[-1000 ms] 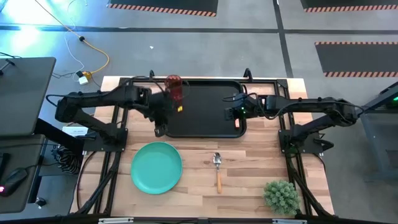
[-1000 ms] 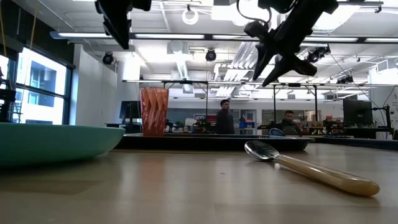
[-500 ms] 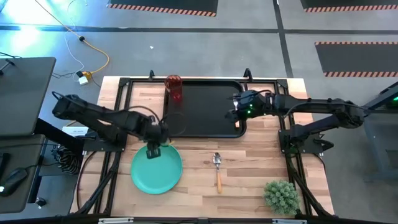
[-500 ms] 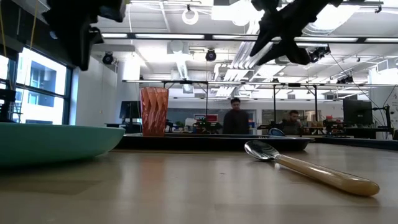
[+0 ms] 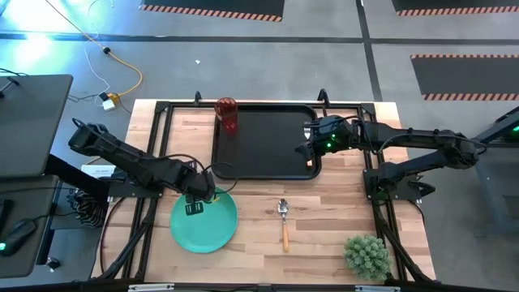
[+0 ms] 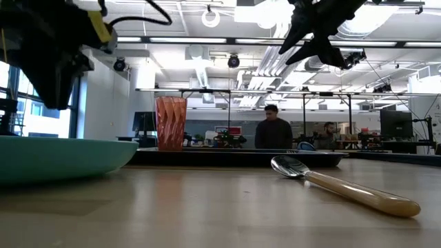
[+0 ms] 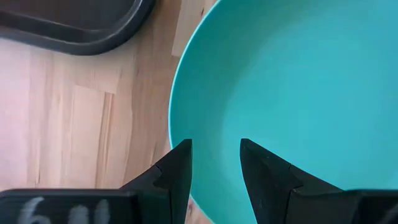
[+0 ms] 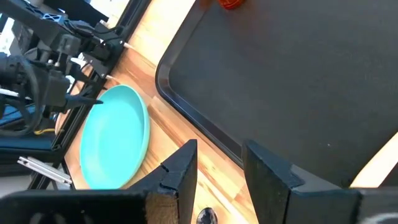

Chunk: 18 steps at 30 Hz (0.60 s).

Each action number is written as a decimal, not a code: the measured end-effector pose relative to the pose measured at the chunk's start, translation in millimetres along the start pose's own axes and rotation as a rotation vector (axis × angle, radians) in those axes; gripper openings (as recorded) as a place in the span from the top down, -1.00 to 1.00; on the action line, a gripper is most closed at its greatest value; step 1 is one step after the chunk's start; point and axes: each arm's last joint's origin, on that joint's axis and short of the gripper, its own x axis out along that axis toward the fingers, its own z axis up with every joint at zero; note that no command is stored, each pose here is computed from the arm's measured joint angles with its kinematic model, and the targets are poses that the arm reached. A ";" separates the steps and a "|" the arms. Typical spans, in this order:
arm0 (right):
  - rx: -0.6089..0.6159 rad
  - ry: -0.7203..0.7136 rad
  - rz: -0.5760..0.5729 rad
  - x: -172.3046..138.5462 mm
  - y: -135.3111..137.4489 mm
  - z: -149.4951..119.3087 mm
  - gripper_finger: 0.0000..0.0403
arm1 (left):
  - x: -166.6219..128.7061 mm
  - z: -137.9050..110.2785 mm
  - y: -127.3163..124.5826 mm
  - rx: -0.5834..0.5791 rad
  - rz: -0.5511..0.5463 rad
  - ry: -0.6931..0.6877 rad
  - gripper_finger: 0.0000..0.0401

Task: Pick and place plate/cup/fork/spoon on tray
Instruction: Put the blue plate on the black tray to the bottom right of the orange cup

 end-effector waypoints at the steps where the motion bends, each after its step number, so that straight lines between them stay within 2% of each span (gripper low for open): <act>1: -0.001 0.000 0.001 0.0 0.0 0.0 0.42 | 2.1 -1.1 0.3 0.000 0.003 0.004 0.37; 10: -0.004 0.000 0.001 0.0 0.0 0.0 0.42 | 23.4 -13.0 8.9 -0.028 0.045 0.068 0.37; 18: -0.004 0.000 0.001 0.0 0.0 0.0 0.42 | 33.5 -12.8 16.8 -0.051 0.050 0.070 0.37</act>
